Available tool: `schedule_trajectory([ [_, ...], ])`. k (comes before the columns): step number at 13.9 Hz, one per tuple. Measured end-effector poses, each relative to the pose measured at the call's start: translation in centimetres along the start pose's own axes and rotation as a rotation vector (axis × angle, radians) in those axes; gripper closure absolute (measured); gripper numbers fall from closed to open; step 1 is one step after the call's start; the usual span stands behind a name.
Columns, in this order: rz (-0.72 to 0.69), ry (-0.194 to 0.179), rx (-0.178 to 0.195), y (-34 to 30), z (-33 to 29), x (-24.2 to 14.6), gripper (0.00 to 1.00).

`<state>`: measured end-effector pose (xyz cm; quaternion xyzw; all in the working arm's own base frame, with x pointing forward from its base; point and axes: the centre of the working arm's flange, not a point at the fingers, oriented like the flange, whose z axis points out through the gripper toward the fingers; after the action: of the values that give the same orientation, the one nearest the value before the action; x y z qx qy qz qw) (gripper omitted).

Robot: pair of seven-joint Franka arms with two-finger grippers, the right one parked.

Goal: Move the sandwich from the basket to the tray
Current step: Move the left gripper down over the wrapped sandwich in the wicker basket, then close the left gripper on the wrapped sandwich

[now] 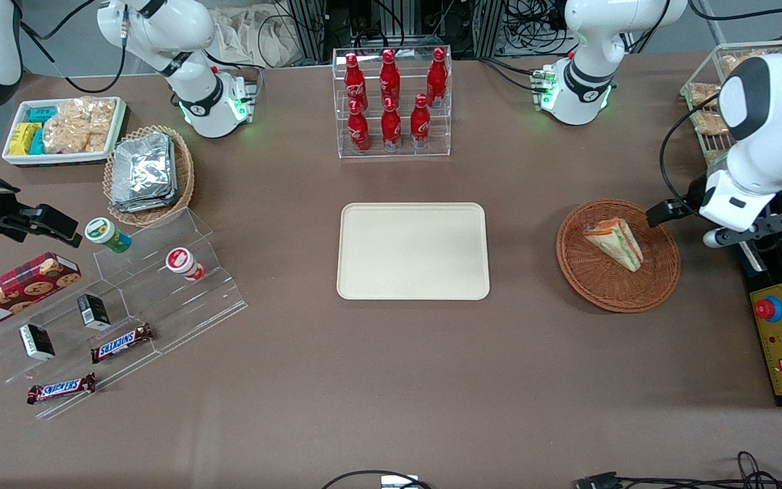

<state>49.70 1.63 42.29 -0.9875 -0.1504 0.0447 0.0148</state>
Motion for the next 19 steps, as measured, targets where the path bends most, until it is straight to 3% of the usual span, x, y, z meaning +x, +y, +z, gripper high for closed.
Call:
schedule_trajectory([
  [11,-0.211,0.094,-0.043,-0.8,12.0,-3.8,0.0],
  [19,-0.28,0.118,-0.062,-0.7,15.8,-3.6,0.0],
])
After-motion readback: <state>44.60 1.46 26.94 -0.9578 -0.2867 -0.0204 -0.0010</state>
